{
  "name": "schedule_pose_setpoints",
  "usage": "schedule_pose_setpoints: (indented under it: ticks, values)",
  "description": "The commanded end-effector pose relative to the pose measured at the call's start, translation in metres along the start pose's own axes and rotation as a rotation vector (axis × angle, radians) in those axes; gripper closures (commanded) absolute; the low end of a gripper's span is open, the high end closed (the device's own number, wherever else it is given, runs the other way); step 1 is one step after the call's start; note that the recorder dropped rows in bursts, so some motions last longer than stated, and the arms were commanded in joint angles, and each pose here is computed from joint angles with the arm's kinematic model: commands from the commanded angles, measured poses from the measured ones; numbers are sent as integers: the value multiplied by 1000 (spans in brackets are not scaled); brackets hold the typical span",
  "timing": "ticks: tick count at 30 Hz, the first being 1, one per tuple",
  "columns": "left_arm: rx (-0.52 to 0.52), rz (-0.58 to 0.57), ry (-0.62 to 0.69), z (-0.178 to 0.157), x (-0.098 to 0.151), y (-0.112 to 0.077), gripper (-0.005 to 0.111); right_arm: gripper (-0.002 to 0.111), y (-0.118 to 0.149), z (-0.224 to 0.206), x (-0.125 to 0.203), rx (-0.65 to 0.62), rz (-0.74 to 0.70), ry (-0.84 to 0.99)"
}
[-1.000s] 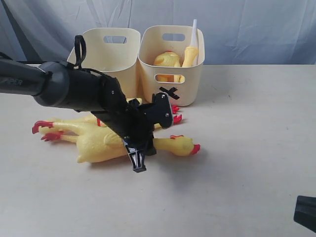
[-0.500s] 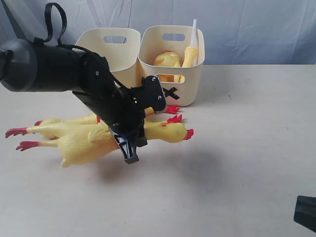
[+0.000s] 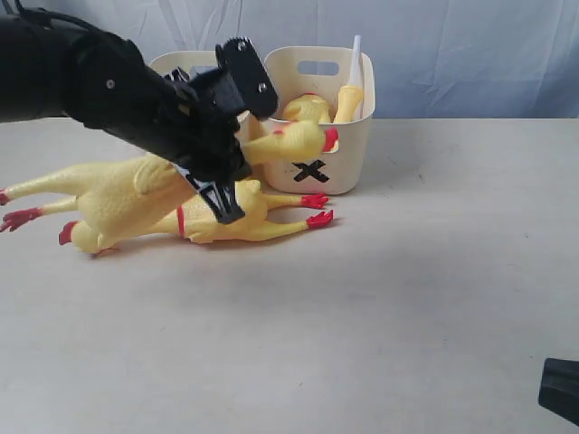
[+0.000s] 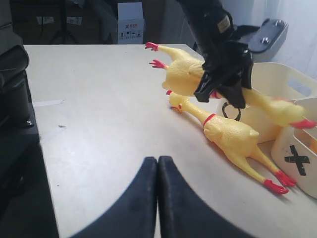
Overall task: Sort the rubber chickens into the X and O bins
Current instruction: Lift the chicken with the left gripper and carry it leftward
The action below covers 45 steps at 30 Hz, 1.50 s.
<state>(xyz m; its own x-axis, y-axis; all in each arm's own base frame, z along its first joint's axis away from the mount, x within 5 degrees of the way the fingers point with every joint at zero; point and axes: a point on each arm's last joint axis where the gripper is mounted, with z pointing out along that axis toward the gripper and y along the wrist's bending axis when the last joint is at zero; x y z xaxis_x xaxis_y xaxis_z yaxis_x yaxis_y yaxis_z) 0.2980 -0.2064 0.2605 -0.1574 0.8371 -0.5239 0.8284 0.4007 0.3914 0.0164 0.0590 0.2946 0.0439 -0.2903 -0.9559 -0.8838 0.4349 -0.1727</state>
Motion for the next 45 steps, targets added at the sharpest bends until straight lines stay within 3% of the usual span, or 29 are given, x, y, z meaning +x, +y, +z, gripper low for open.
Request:
schedule_pose_setpoints:
  ticks: [1, 7, 15, 20, 26, 32, 39, 45]
  values:
    - [-92, -31, -88, -31, -6, 15, 107, 108, 0, 0, 2, 6, 3, 0]
    - [-215, -119, -163, -80, 4, 43, 107, 108, 0, 0, 2, 7, 2, 0]
    - [-507, -374, -382, -147, 31, 96, 107, 108, 0, 0, 2, 9, 2, -2]
    - [-667, -545, -503, -168, 49, 122, 107, 108, 0, 0, 2, 9, 2, -2]
    - [-802, -577, -545, -171, 63, 141, 107, 108, 0, 0, 1, 11, 2, -3]
    - [-867, -609, -594, -158, 66, 153, 107, 108, -1, 0, 1, 15, 2, -6]
    - [-837, -709, -643, -139, 62, 172, 107, 108, -1, 0, 1, 15, 2, -6]
    - [-836, -802, -740, -146, 63, 193, 107, 108, -1, 0, 1, 15, 2, -6]
